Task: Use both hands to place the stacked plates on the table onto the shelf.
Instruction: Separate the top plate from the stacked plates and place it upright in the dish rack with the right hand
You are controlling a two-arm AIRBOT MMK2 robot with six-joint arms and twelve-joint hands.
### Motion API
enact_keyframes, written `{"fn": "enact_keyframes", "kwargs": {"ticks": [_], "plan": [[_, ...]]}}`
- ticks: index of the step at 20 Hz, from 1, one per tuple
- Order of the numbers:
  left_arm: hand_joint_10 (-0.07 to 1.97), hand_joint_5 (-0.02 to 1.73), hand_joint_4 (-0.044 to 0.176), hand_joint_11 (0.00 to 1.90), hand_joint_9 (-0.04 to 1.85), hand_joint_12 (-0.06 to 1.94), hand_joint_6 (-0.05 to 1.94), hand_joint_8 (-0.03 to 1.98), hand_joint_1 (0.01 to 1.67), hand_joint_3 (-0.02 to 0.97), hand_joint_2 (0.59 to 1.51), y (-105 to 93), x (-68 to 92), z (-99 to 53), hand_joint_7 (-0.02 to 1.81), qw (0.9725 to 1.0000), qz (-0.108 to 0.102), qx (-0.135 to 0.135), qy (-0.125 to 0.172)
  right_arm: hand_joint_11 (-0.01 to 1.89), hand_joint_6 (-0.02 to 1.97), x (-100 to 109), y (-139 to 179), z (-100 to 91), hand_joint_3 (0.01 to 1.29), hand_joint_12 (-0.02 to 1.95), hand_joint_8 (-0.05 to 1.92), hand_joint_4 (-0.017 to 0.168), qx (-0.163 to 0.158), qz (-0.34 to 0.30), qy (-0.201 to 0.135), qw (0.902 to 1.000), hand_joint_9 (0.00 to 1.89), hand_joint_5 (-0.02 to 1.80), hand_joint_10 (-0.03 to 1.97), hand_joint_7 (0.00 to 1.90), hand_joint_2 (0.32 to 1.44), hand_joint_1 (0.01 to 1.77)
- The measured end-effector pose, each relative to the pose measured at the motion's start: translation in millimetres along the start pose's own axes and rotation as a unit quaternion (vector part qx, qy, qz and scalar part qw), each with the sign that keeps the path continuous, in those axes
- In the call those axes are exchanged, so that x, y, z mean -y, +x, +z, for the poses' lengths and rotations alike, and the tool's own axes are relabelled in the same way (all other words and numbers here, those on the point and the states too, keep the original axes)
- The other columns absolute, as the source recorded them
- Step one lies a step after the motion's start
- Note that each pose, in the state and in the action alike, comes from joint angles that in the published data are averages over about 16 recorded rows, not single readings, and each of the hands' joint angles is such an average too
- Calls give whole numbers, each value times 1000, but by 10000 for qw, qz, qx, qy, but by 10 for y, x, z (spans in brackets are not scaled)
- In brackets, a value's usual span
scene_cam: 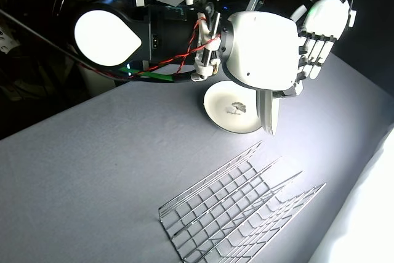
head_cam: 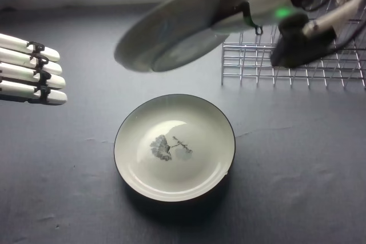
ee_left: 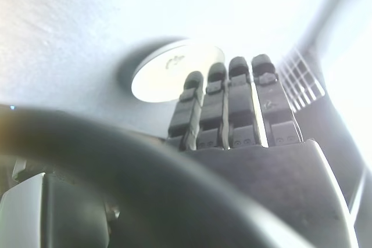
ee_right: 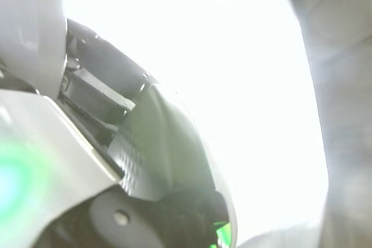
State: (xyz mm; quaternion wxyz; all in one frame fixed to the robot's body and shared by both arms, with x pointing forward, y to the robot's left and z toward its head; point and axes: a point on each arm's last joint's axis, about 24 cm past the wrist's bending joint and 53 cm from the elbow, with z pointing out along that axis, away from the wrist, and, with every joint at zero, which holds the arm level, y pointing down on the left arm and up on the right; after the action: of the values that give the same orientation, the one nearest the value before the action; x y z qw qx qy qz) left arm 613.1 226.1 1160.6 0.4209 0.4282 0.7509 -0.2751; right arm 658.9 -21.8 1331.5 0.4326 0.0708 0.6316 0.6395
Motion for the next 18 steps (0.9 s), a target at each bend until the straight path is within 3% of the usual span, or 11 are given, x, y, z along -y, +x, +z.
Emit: {"fn": "enact_keyframes", "kwargs": {"ticks": [9, 18], "plan": [[7, 19, 1, 15, 23, -14, 5, 17, 19, 18, 1111, -32, 38, 47, 34, 9999, 54, 12, 101, 824, 827, 68, -273, 70, 14, 1498, 718, -9, 360, 1132, 357, 9923, 975, 973, 921, 1077, 1020, 1431], [6, 21, 1, 15, 23, -14, 5, 16, 21, 18, 1111, -127, 231, 266, 45, 9982, 193, 29, 569, 832, 815, 180, -584, 14, 14, 1510, 705, -9, 661, 1602, 624, 9829, 975, 973, 936, 1077, 1020, 1440]]}}
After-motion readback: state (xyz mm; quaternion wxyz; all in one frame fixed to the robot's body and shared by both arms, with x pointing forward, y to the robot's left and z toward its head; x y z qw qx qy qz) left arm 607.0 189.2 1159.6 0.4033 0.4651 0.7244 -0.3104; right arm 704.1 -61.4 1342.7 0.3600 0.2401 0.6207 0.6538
